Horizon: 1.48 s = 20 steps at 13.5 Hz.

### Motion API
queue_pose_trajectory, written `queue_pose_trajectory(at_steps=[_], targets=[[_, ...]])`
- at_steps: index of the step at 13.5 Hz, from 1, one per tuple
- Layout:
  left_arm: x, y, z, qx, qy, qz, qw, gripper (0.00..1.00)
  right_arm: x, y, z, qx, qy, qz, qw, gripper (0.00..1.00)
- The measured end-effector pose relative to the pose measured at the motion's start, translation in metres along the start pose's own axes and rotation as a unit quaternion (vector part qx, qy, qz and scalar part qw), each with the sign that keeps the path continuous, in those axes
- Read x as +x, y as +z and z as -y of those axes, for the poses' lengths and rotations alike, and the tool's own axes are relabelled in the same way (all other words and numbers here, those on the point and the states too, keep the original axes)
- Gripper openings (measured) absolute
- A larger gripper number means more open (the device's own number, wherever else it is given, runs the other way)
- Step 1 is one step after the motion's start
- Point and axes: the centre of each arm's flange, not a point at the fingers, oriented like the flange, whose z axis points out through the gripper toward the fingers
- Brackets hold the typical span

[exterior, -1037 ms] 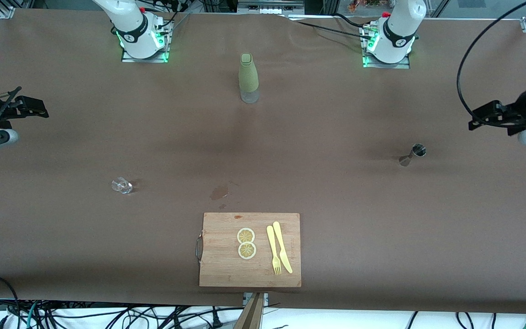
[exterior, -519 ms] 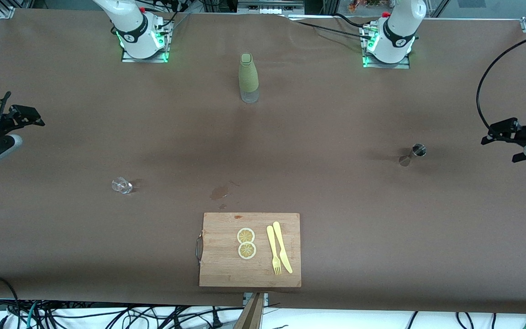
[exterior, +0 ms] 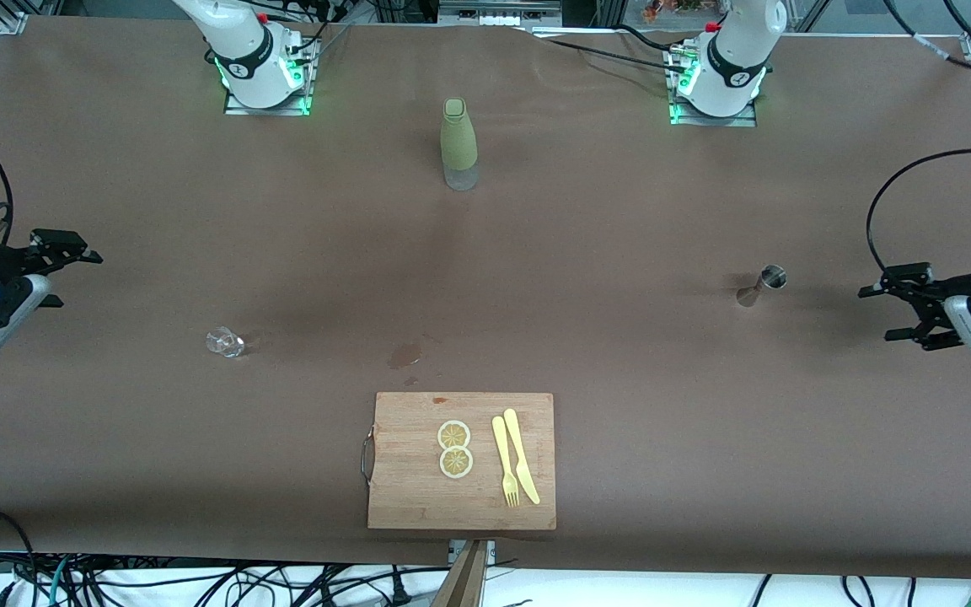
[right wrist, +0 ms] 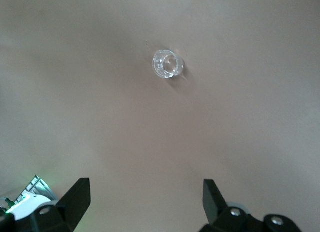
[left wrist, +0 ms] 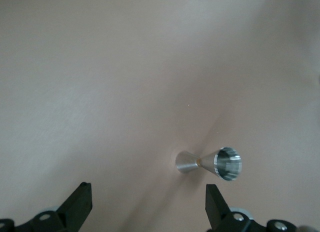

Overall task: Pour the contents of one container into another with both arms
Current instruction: 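Lower the left gripper to the jigger while the right gripper reaches the glass, then close the left gripper on the jigger while the right gripper grasps the glass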

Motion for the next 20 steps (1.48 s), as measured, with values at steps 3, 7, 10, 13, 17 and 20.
queue_pose_trajectory(at_steps=[3, 7, 10, 13, 17, 20], targets=[[-0.036, 0.046, 0.031, -0.027, 0.090, -0.074, 0.993, 1.00, 0.009, 0.013, -0.006, 0.021, -0.033, -0.030, 0.999, 1.00], [-0.078, 0.083, 0.055, -0.024, 0.178, -0.144, 0.973, 1.00, 0.018, 0.062, -0.018, 0.051, -0.096, -0.089, 0.990, 1.00], [-0.093, 0.107, 0.060, -0.027, 0.252, -0.195, 0.948, 1.00, 0.018, 0.111, -0.015, 0.085, -0.143, -0.152, 0.974, 1.00], [-0.097, 0.131, 0.059, -0.029, 0.322, -0.234, 0.917, 1.00, 0.013, 0.155, -0.005, 0.121, -0.171, -0.196, 0.958, 1.00], [-0.103, 0.156, 0.054, -0.060, 0.340, -0.259, 0.902, 1.00, 0.002, 0.184, -0.006, 0.107, -0.236, -0.236, 0.937, 1.00], [-0.109, 0.179, 0.049, -0.089, 0.345, -0.278, 0.892, 1.00, -0.011, 0.181, -0.024, 0.060, -0.253, -0.280, 0.924, 1.00]])
